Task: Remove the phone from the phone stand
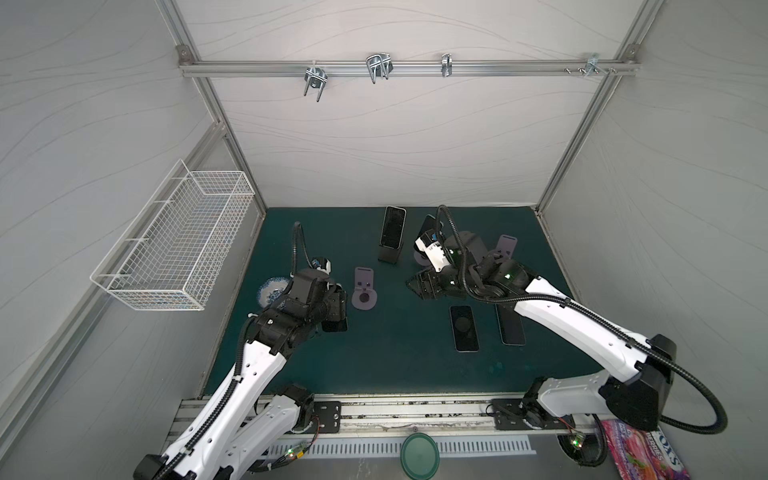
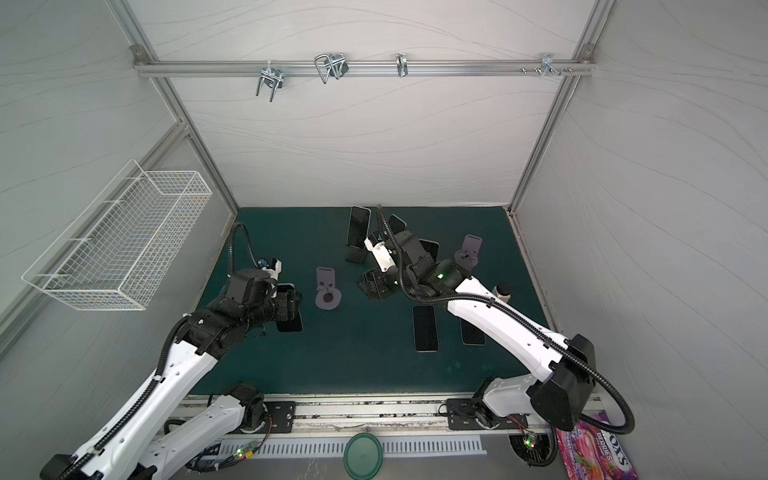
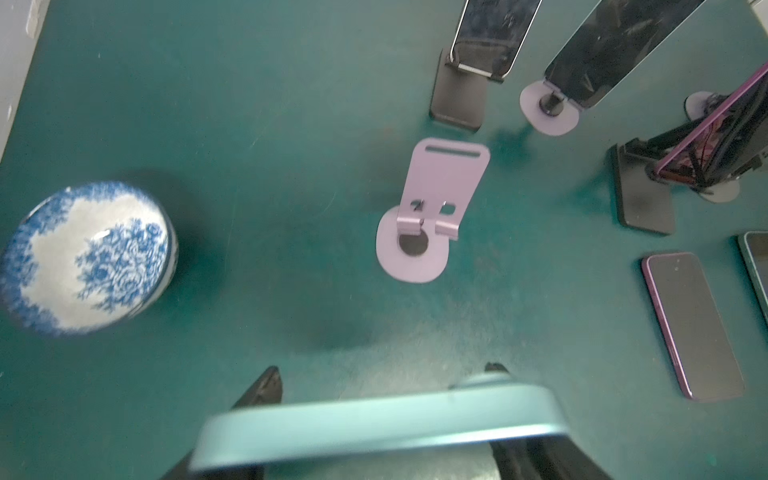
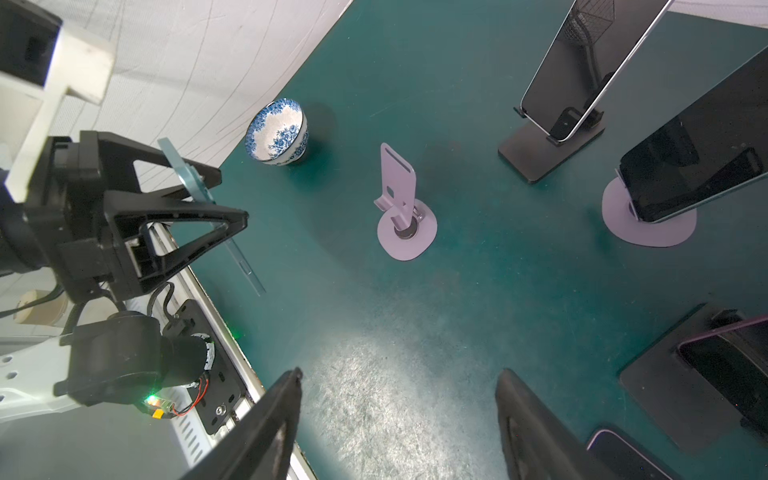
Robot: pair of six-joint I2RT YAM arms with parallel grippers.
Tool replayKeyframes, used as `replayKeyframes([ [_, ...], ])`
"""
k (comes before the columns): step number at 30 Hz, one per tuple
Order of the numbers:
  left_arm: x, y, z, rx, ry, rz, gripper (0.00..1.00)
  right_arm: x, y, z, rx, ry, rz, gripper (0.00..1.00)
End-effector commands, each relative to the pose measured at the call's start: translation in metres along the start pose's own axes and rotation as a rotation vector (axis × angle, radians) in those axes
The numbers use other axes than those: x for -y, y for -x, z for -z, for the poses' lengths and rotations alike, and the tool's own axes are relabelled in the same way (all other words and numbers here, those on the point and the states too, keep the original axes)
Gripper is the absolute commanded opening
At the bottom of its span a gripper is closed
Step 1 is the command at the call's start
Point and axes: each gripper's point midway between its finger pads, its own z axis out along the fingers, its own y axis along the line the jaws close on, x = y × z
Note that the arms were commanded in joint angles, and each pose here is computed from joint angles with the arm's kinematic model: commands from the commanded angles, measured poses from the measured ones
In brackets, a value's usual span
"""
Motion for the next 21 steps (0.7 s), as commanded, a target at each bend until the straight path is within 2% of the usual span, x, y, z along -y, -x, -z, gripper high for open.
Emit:
replayKeyframes([
  [1,0.006,0.006,0.01,0.021,-0.042,0.074,0.58,0.0,-0.003,-0.002,-0.021,-0.019,-0.005,0.75],
  [7,0.025,-0.003,0.005,-0.052,-0.135,0.212,0.53,0.004,0.004,0.006,-0.007,-0.05,0.002,0.75],
  [10,0.035,-0.007,-0.002,-0.089,-0.153,0.235,0.53,0.011,0.005,0.014,0.005,-0.077,0.005,0.75],
  [21,0.12,-0.023,-0.033,-0.248,-0.267,0.089,0.52,0.055,-0.006,0.042,0.045,-0.162,-0.104,0.75],
])
